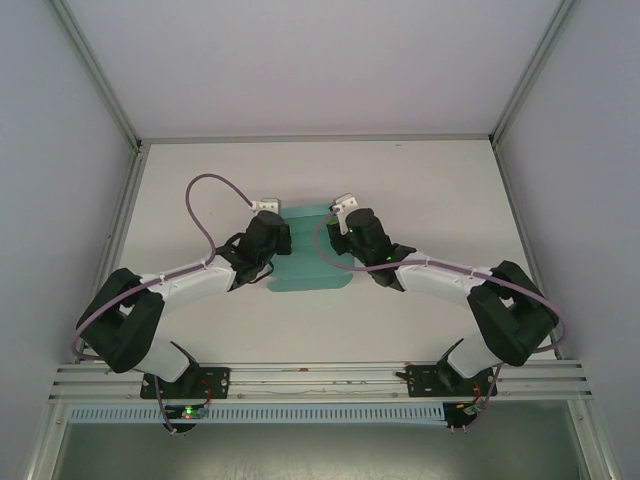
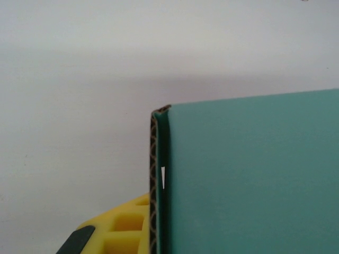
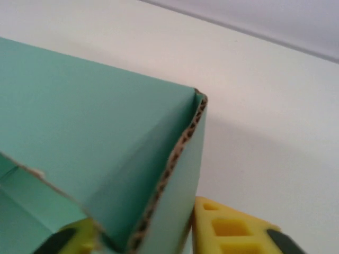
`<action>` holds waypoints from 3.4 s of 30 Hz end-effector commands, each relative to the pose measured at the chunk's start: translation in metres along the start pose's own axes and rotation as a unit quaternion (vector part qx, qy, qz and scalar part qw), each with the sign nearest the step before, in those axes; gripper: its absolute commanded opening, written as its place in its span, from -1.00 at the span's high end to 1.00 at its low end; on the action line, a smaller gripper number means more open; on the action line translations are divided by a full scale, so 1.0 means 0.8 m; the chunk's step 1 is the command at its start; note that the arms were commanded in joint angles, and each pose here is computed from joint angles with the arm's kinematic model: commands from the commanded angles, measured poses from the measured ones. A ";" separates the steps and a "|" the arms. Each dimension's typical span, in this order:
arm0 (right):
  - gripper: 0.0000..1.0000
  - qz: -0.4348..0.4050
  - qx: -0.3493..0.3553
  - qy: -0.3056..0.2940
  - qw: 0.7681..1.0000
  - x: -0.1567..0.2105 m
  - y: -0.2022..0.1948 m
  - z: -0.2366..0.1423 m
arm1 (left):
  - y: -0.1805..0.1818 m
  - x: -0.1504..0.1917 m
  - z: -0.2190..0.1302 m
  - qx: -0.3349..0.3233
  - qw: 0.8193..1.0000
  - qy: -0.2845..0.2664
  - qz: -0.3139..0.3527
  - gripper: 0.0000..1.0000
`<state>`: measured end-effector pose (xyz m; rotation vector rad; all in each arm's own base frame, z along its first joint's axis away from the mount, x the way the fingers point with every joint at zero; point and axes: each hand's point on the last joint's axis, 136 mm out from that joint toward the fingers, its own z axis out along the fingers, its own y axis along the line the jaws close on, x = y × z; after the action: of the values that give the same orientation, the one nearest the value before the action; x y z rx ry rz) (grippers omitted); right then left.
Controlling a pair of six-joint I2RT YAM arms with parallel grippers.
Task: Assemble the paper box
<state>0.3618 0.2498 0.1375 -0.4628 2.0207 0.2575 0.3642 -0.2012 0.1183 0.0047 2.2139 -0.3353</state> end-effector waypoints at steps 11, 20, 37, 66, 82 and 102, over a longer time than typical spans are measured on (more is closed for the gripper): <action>1.00 0.015 0.358 0.020 0.934 0.015 -0.117 -0.020 | 0.031 -0.007 -0.010 -0.110 0.992 -0.003 -0.061 1.00; 1.00 0.005 0.462 0.040 0.886 0.027 -0.163 -0.036 | 0.059 -0.009 -0.022 -0.185 0.980 0.000 -0.073 1.00; 1.00 0.172 0.210 -0.076 0.960 0.002 -0.122 0.003 | 0.038 -0.014 -0.015 -0.134 0.988 -0.003 -0.070 1.00; -0.97 0.006 -0.107 -0.086 0.990 -0.032 -0.014 -0.077 | 0.008 -0.043 -0.029 -0.059 0.997 0.000 -0.042 1.00; -0.97 0.008 -0.139 -0.106 0.985 -0.041 -0.041 -0.127 | 0.010 -0.033 -0.022 -0.058 0.998 0.010 -0.008 1.00; -0.73 -0.034 -0.278 -0.049 0.959 -0.038 -0.024 -0.049 | -0.010 -0.035 -0.023 -0.014 1.000 0.014 0.007 1.00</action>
<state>0.3434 0.2161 0.1759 -0.8091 1.8596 0.8087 0.3579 -0.1998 0.1402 0.0022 2.2947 -0.2766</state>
